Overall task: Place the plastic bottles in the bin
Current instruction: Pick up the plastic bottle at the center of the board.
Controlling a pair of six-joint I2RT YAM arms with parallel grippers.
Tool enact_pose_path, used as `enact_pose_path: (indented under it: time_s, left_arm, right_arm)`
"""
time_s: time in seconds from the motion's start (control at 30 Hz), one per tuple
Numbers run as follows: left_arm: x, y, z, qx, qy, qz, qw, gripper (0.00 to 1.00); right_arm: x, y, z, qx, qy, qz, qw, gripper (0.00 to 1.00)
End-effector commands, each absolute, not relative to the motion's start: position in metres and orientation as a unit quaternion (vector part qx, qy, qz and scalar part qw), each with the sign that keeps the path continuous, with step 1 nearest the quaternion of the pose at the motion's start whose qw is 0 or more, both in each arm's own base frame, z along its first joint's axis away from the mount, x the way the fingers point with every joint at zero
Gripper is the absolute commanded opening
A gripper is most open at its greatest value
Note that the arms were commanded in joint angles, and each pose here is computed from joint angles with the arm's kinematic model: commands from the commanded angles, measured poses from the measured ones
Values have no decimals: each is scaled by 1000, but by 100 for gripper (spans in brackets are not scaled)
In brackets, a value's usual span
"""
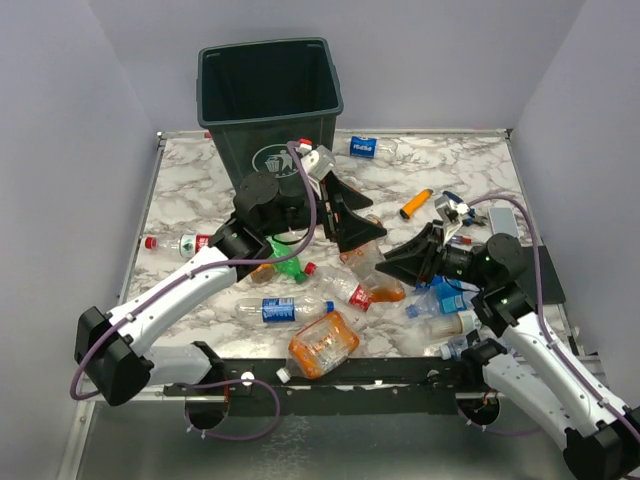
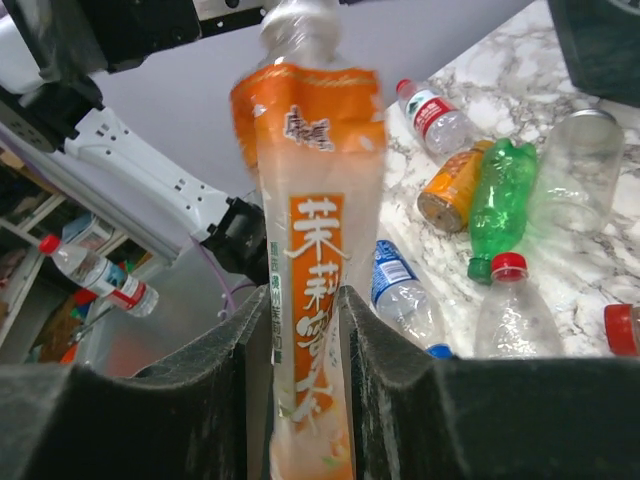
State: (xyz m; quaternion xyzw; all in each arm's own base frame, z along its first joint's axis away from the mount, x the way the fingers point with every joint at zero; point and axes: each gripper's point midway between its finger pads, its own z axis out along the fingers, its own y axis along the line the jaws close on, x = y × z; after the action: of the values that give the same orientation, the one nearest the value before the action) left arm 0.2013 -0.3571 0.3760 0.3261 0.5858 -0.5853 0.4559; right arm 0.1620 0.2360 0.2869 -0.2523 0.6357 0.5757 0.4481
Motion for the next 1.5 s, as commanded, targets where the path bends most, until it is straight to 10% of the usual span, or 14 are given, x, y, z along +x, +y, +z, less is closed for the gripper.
enact_pose_path:
  time_s: [0.0, 0.87, 1.23, 1.47]
  left_arm:
    - [228, -333, 416, 240, 571, -547, 564, 99]
    - [277, -252, 354, -99, 623, -504, 590, 95]
    - [266, -293, 340, -98, 620, -605, 491, 62]
    - [255, -317, 338, -62, 618, -649, 439, 81]
  right_arm:
    - [168, 229, 301, -242, 610, 557, 509, 33]
    - [206, 201, 293, -78, 616, 528, 579, 1]
    - [205, 199, 296, -65, 604, 538, 584, 1]
    - [203, 193, 298, -54, 602, 532, 593, 1]
